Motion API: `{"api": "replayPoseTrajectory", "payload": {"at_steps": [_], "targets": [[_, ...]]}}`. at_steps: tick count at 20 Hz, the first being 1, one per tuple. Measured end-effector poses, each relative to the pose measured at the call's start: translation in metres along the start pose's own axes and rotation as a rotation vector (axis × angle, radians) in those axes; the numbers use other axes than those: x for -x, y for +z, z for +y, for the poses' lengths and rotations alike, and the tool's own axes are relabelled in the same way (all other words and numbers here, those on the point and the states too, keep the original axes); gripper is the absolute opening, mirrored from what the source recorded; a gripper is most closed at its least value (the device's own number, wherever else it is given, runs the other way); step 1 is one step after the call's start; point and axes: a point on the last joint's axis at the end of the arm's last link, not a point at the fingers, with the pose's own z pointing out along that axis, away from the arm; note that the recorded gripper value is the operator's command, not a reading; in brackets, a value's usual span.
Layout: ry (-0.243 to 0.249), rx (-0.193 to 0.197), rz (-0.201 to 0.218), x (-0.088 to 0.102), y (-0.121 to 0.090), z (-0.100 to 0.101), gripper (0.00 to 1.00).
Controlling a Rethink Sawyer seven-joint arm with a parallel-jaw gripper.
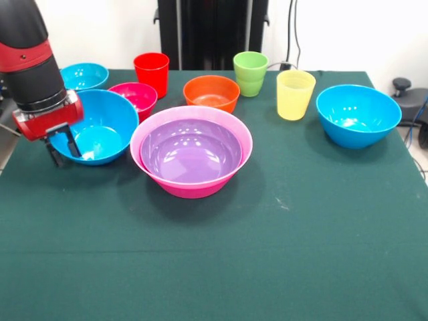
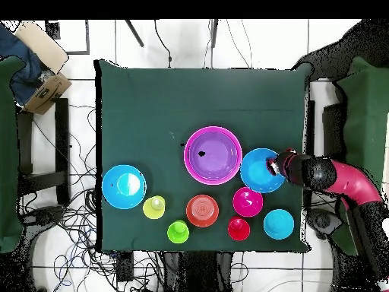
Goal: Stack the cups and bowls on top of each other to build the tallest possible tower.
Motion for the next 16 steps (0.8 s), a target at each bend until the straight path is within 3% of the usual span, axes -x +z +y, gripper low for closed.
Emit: {"api": "replayPoseTrajectory", "payload": {"at_steps": [16], "targets": [[-0.001, 0.001, 0.006, -0.0006, -0.0023, -0.0007, 0.00]]}}
